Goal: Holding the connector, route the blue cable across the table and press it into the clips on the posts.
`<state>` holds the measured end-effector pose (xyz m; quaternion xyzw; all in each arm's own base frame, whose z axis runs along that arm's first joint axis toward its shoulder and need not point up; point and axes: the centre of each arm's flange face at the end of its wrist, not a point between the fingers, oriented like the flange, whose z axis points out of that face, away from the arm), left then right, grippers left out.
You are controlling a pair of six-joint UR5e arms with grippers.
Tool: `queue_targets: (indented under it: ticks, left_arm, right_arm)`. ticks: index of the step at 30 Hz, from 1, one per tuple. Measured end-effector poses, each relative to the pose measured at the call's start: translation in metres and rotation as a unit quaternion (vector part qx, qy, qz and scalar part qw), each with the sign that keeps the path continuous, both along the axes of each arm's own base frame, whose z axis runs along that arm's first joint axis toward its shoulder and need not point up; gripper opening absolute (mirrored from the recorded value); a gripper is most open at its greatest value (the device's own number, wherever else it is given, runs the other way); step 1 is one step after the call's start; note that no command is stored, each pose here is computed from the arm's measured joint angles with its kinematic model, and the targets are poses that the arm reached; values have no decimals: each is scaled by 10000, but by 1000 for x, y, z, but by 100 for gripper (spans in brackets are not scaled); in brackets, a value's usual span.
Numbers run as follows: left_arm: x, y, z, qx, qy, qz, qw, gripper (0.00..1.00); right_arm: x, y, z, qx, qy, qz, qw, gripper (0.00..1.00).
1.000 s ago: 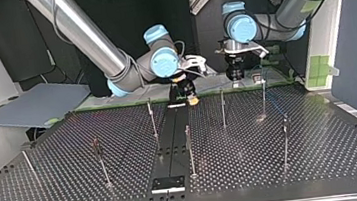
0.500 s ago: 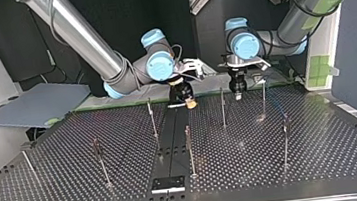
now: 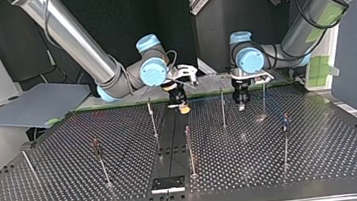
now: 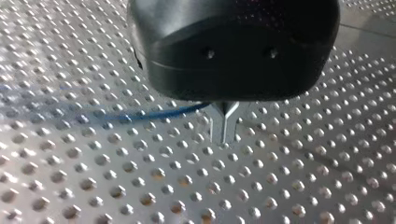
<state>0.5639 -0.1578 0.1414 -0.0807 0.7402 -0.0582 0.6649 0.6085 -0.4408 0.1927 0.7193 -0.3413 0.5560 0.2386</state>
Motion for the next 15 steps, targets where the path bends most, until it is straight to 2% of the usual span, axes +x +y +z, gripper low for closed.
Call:
queue_targets:
  ticks: [6, 10, 11, 12, 13, 14, 15]
  left_arm:
    - [16, 9, -1, 0, 28, 75, 10000, 0]
    - [19, 13, -1, 10, 69, 110, 9999, 0]
    - [19, 14, -1, 13, 88, 115, 9999, 7]
    - [18, 14, -1, 17, 116, 122, 9999, 7]
    - [18, 15, -2, 19, 140, 129, 9998, 24]
    - [17, 15, -2, 19, 166, 141, 9998, 36]
    - [16, 15, -3, 17, 205, 156, 9997, 36]
  right_arm:
    - [-5, -10, 3, -24, -25, -68, 10000, 0]
    - [-8, -14, 3, -25, -27, -94, 9999, 0]
    - [-8, -14, 3, -25, -27, -98, 9999, 0]
    - [-8, -14, 3, -26, -28, -100, 9999, 0]
    - [-8, -15, 3, -26, -28, -102, 9999, 0]
    - [-8, -15, 3, -27, -28, -103, 9999, 0]
    - [-8, -15, 3, -26, -27, -103, 9999, 0]
